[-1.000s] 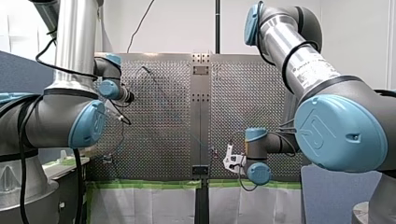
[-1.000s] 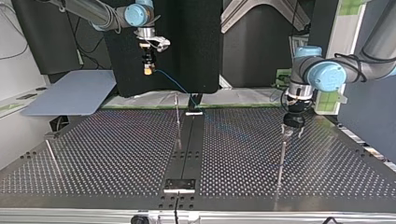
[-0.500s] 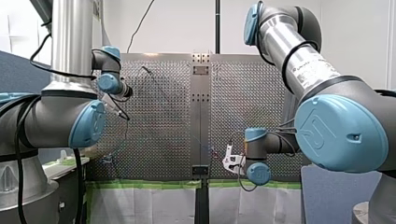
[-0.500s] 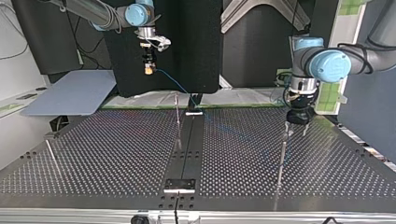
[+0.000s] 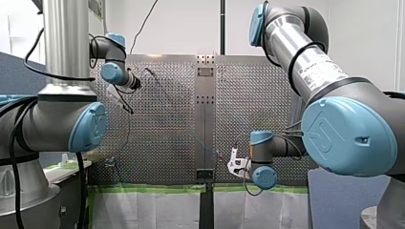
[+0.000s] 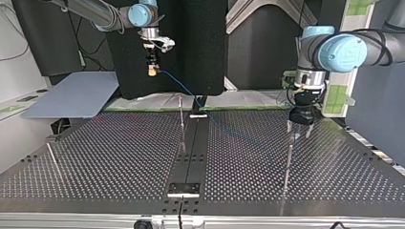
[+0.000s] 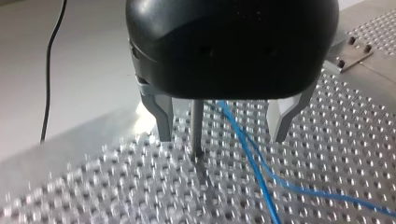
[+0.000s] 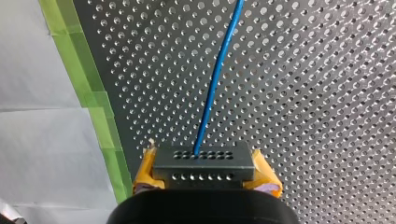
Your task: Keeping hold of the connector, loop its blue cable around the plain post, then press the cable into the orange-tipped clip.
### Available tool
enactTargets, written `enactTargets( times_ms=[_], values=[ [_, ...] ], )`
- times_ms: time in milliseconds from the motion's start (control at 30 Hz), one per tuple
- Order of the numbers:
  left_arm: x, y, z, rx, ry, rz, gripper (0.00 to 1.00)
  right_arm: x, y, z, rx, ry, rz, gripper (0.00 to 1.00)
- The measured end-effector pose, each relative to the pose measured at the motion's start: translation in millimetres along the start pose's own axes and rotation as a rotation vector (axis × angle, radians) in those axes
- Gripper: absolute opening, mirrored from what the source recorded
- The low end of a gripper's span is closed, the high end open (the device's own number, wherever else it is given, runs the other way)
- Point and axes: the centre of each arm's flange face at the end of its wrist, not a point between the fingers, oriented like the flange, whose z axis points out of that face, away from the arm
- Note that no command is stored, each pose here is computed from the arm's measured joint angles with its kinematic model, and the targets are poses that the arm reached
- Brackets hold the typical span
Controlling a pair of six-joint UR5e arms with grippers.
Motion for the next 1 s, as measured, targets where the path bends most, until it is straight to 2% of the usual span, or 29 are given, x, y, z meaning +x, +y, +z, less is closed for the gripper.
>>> enactTargets(
  times_ms=[233, 333, 767, 900, 1000],
  values=[
    [-16.1, -18.8, -20.2, -0.022, -0.03, 0.069, 1.0, -0.1, -0.2, -0.1, 0.0, 0.0, 0.001, 0.0],
    [-28.2, -30.1, -26.6, -0.027, -0.056, 0.1, 1.0, 0.0, -0.1, 0.0, 0.0, 0.0, 0.002, 0.0],
    [-76.0, -101.5, -53.9, -0.012, -0.176, 0.216, 1.0, -0.1, -0.5, 0.6, 0.002, -0.009, 0.005, 0.0],
    [-80.2, -118.9, -58.9, -0.016, -0.186, 0.247, 1.0, -0.7, -0.5, 0.3, 0.002, -0.018, 0.002, 0.0],
    [-77.3, -128.3, -57.3, -0.031, -0.175, 0.274, 1.0, -1.1, -0.8, 0.0, 0.006, -0.023, -0.001, 0.0]
  ],
)
